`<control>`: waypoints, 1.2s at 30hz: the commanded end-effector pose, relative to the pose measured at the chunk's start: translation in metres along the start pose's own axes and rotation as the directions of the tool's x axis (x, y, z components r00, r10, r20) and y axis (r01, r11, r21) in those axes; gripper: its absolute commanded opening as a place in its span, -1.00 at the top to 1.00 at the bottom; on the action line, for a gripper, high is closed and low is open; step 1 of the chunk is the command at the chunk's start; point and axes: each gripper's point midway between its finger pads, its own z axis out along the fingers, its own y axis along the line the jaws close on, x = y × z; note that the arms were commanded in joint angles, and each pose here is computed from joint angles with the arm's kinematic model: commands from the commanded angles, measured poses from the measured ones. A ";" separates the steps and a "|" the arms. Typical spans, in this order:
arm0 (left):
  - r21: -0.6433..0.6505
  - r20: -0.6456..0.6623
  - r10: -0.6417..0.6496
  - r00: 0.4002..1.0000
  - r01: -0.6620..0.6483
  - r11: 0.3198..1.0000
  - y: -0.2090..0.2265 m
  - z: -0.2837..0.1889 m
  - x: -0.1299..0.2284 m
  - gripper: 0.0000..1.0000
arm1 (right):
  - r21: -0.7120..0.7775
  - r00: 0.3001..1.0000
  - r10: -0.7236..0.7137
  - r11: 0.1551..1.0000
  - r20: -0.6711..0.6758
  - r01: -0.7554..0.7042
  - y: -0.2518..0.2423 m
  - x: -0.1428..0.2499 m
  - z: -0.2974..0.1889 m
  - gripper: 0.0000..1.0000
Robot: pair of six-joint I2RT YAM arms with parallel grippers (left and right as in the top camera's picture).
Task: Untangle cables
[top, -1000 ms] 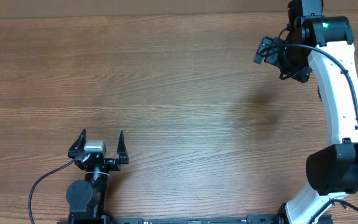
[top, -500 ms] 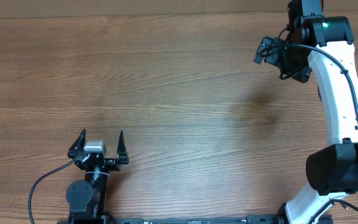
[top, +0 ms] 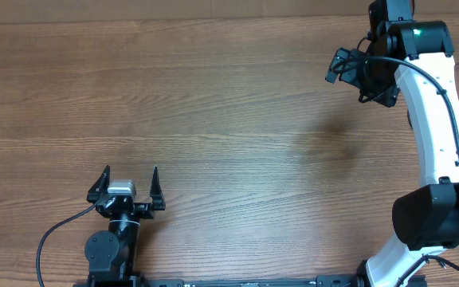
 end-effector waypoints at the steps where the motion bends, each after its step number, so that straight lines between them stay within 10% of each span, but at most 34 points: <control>1: -0.016 0.001 -0.009 1.000 0.009 1.000 0.003 0.000 0.001 -0.99 | -0.008 1.000 0.008 1.000 0.020 -0.008 0.000 -0.002 -0.007 -1.00; 20: -0.016 0.001 -0.009 1.000 0.009 1.000 0.003 0.000 0.001 -0.99 | -0.225 0.889 0.085 0.974 0.450 0.021 -0.016 0.026 -0.028 -1.00; 36: -0.016 0.001 -0.009 1.000 0.009 1.000 0.003 0.000 0.001 -0.99 | -0.246 0.612 0.030 0.930 0.790 0.272 -0.045 0.083 -0.024 -1.00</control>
